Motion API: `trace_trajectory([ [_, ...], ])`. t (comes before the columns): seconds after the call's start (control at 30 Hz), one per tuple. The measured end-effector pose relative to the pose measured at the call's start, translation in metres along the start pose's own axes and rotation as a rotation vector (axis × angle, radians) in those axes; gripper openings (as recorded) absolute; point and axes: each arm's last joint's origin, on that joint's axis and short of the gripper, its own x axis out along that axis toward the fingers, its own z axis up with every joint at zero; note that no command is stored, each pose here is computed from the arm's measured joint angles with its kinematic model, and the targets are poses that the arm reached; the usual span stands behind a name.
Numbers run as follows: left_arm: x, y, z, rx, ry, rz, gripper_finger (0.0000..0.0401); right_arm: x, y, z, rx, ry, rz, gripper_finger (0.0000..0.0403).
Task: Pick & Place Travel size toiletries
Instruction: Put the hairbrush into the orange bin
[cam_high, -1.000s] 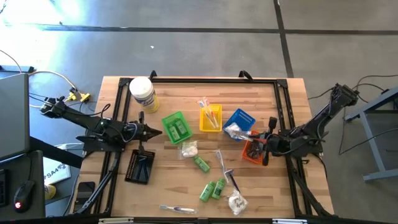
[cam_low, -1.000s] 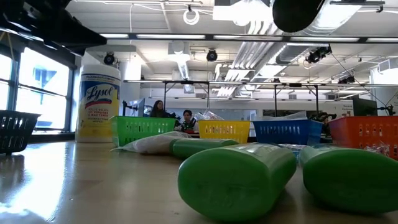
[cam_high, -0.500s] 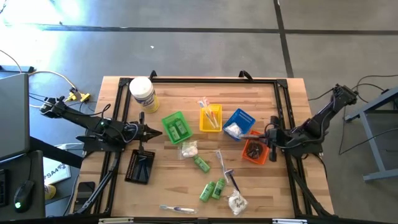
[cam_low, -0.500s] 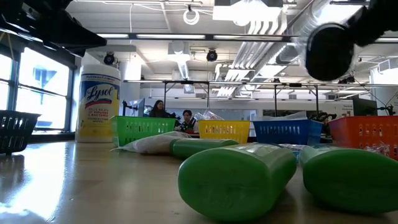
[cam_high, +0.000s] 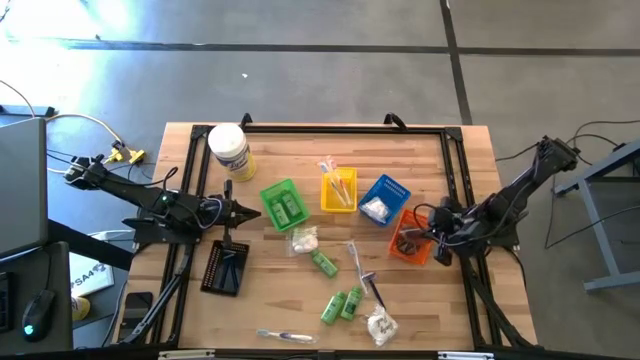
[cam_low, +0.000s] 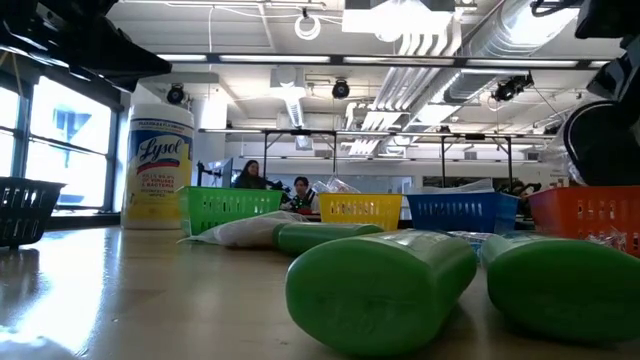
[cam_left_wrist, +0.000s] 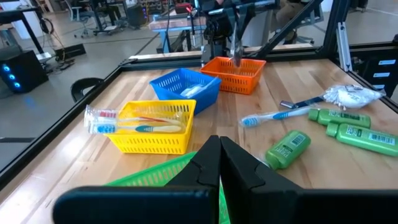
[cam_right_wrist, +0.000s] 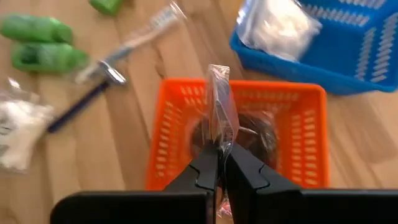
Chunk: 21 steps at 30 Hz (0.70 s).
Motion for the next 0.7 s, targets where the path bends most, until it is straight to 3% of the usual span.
trace_trajectory([
  [0.37, 0.0, 0.0, -0.001, 0.005, 0.011, 0.0, 0.0001, 0.024, 0.002, 0.0, -0.046, 0.151, -0.275, 0.0012],
  [0.57, 0.0, 0.0, -0.002, 0.012, 0.025, 0.001, 0.0001, 0.038, 0.009, 0.001, -0.07, 0.22, -0.294, 0.0031],
  [0.7, 0.0, 0.0, -0.003, 0.012, 0.026, 0.001, 0.0001, 0.041, 0.011, 0.001, -0.064, 0.225, -0.295, 0.0072],
])
